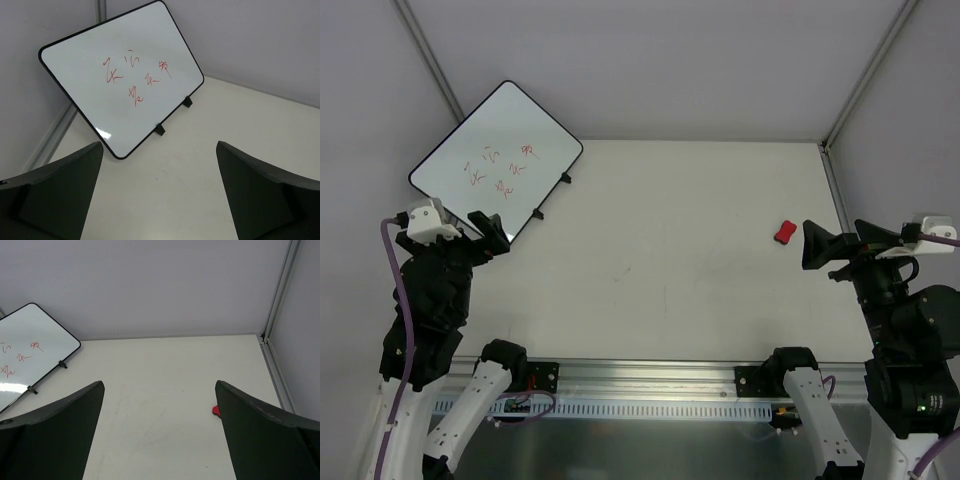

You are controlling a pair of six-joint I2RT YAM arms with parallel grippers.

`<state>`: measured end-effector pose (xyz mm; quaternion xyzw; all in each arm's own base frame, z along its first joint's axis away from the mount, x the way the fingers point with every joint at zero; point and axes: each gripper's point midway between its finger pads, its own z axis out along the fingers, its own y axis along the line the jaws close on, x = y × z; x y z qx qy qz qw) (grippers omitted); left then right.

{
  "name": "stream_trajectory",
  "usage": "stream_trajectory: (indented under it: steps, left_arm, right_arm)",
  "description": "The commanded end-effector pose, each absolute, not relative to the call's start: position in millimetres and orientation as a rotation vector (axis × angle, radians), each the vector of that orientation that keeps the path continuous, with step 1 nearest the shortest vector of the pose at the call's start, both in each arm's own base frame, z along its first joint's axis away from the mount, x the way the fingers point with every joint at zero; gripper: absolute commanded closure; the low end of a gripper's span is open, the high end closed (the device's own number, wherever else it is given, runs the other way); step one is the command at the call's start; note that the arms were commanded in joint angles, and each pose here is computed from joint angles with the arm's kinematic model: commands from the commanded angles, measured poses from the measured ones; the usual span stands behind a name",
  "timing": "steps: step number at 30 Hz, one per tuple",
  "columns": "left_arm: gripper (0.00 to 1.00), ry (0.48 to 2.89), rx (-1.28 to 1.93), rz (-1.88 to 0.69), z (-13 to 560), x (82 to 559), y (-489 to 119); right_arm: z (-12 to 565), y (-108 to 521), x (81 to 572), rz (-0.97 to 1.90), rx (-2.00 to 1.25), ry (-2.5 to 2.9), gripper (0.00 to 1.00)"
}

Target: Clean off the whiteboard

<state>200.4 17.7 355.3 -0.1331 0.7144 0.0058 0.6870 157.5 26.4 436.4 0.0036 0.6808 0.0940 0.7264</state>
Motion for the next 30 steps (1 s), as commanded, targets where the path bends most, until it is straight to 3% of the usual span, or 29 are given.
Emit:
stream_trajectory:
  steps: [1, 11, 14, 25, 30]
  left_arm:
    - [0.01, 1.642, -0.287, -0.042, 345.7, 211.6, 4.3]
    - [0.01, 1.864, -0.385, -0.096, 285.8, 256.7, -21.2]
    - [0.01, 1.959, -0.472, -0.092, 260.0, 280.0, -29.7]
    - [0.01, 2.129, -0.882, 0.13, 164.3, 387.5, -28.7]
    - [0.15, 2.086, -1.031, 0.179, 141.6, 429.8, -21.4]
  right_arm:
    - [437.4, 31.8, 161.2, 0.241, 0.001, 1.494, 0.01]
    - [376.1, 49.8, 187.4, 0.361, 0.023, 1.691, 0.01]
    - [342.1, 36.5, 198.7, 0.346, 0.208, 1.766, 0.01]
    - [273.3, 51.1, 206.6, 0.429, 0.245, 1.944, 0.01]
    - [269.7, 55.6, 204.2, 0.454, 0.228, 1.958, 0.01]
